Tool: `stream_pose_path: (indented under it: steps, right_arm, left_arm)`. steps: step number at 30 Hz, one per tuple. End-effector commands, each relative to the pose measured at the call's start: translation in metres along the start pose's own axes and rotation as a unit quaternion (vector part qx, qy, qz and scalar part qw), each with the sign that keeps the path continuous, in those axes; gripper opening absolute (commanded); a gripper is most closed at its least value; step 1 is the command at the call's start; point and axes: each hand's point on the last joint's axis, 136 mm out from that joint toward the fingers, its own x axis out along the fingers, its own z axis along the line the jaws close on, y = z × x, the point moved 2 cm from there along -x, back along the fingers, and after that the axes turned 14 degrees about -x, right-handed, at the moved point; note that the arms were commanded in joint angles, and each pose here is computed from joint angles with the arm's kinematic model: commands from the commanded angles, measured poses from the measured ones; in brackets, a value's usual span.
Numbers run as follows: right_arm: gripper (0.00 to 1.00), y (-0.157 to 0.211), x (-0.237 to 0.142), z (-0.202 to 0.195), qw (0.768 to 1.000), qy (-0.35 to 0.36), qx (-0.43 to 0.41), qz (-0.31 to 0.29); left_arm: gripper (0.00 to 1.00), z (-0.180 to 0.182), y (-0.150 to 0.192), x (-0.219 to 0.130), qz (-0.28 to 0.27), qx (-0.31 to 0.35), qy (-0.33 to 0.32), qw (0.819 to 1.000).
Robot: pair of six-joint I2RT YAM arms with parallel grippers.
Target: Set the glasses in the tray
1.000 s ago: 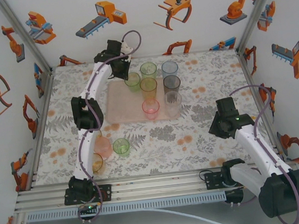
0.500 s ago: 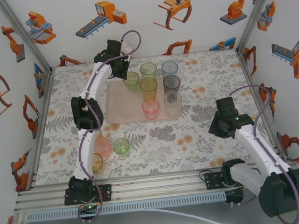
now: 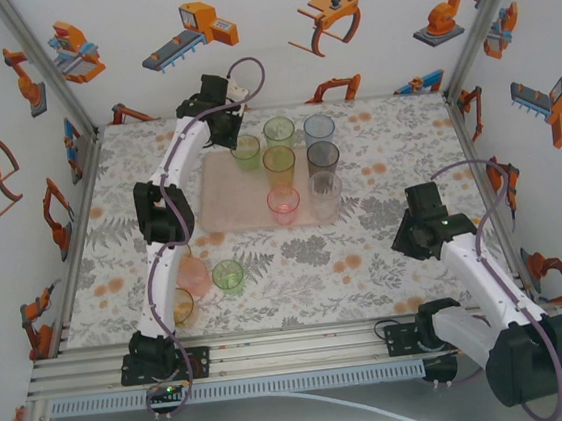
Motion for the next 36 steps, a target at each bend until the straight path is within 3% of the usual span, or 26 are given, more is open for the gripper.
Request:
stream_pose_path:
  steps: [1,18,26,36]
  right_arm:
    - [0.34,-0.001,0.003,-0.001,1.000,0.003,0.008,-0.003]
    - [0.34,-0.003,0.004,-0.001,1.000,0.002,0.007,-0.004]
    - [0.34,-0.005,0.003,0.000,1.000,0.004,0.006,-0.007]
    - [0.34,-0.008,0.007,0.003,1.000,-0.004,0.006,-0.009]
  left_arm:
    - [0.21,0.001,-0.009,-0.009,-0.014,0.006,-0.003,1.000]
    - [0.36,0.001,-0.022,-0.024,-0.037,0.008,-0.009,0.999]
    - [0.39,0.000,-0.034,-0.049,-0.057,0.009,-0.009,0.998]
    - [0.43,0.004,-0.047,-0.105,-0.082,0.014,-0.029,0.996]
